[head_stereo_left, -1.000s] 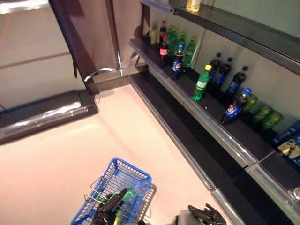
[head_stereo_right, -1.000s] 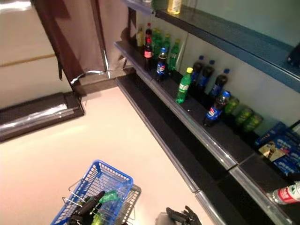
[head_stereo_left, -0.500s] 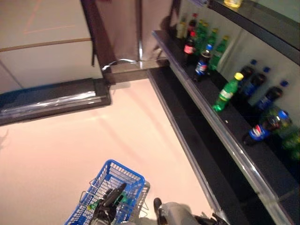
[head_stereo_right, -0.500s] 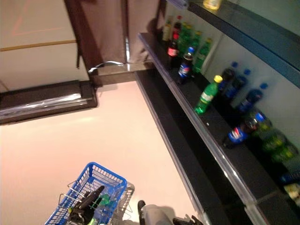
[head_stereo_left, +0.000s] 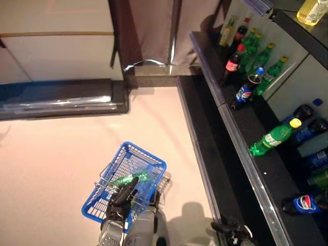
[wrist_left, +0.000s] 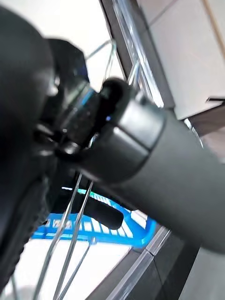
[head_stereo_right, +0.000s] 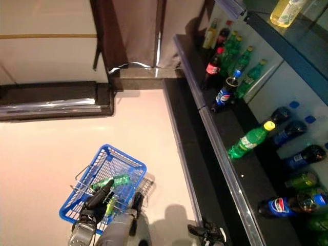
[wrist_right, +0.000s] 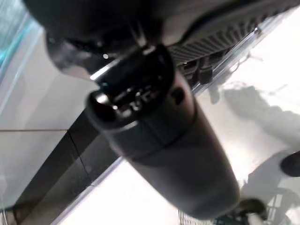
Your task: Pick up the drink and place into the basket.
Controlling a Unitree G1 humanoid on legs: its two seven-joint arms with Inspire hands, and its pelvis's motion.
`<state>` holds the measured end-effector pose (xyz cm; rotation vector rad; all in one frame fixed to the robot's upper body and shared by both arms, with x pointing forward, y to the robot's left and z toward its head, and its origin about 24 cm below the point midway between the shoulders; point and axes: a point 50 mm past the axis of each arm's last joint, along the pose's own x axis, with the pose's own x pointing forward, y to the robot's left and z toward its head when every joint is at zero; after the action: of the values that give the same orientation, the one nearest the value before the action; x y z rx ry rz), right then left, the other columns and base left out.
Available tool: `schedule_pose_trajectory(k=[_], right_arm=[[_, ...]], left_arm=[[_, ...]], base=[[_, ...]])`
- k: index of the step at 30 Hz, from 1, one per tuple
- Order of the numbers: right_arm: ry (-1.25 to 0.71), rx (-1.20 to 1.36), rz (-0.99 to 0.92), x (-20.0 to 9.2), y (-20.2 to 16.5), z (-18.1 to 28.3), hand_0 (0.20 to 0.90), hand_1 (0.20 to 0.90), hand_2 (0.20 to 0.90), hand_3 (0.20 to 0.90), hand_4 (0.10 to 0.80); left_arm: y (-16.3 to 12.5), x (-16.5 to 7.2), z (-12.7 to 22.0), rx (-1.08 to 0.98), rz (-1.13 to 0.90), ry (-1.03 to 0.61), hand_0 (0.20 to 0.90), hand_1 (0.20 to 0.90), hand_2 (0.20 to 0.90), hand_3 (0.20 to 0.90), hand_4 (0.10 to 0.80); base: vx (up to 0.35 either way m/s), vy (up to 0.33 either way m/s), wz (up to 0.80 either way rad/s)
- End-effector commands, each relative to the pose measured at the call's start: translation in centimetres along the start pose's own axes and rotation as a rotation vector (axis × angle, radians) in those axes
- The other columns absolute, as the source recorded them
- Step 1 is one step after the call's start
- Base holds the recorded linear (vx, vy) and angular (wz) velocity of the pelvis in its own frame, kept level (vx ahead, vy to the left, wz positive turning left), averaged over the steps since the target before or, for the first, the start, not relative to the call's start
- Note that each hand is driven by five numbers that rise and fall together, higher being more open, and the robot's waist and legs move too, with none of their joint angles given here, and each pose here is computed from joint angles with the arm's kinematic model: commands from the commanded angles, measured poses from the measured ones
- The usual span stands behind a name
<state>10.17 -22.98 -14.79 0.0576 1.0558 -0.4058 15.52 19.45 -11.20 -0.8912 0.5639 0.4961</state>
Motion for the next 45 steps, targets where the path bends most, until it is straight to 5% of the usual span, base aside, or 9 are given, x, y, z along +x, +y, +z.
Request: schedule_pose_trajectory(k=[1, 10, 21, 45], right_arm=[[0.002, 0.014, -0.027, -0.4, -0.7, -1.0, 0.9, 0.9, 0.9, 0.9, 0.8], [-0.032, 0.017, 0.008, -0.6, 0.4, -0.6, 0.9, 0.9, 0.9, 0.9, 0.8], [-0.085, -0.077, 0.043, -0.4, 0.4, 1.6, 0.9, 0.9, 0.9, 0.9, 0.8], [-0.262, -0.044, 0.13, -2.0, 2.9, 4.2, 0.9, 0.9, 0.9, 0.9, 0.8]], left_arm=[[-5.5, -0.7, 3.4, 0.106, -0.327, -0.164, 0.3, 0.3, 0.3, 0.2, 0.1], [-4.8, 0.1, 5.1, 0.146, -0.295, -0.172, 0.3, 0.3, 0.3, 0.2, 0.1], [-3.3, -0.5, 2.8, 0.036, -0.257, -0.166, 0.3, 0.3, 0.3, 0.2, 0.1], [-3.2, -0.2, 3.6, 0.095, -0.245, -0.151, 0.3, 0.3, 0.3, 0.2, 0.1]], base=[[0.51, 0.242, -0.08], [0.292, 0.004, 0.46], [0.058, -0.113, 0.16], [0.035, 0.127, -0.44]])
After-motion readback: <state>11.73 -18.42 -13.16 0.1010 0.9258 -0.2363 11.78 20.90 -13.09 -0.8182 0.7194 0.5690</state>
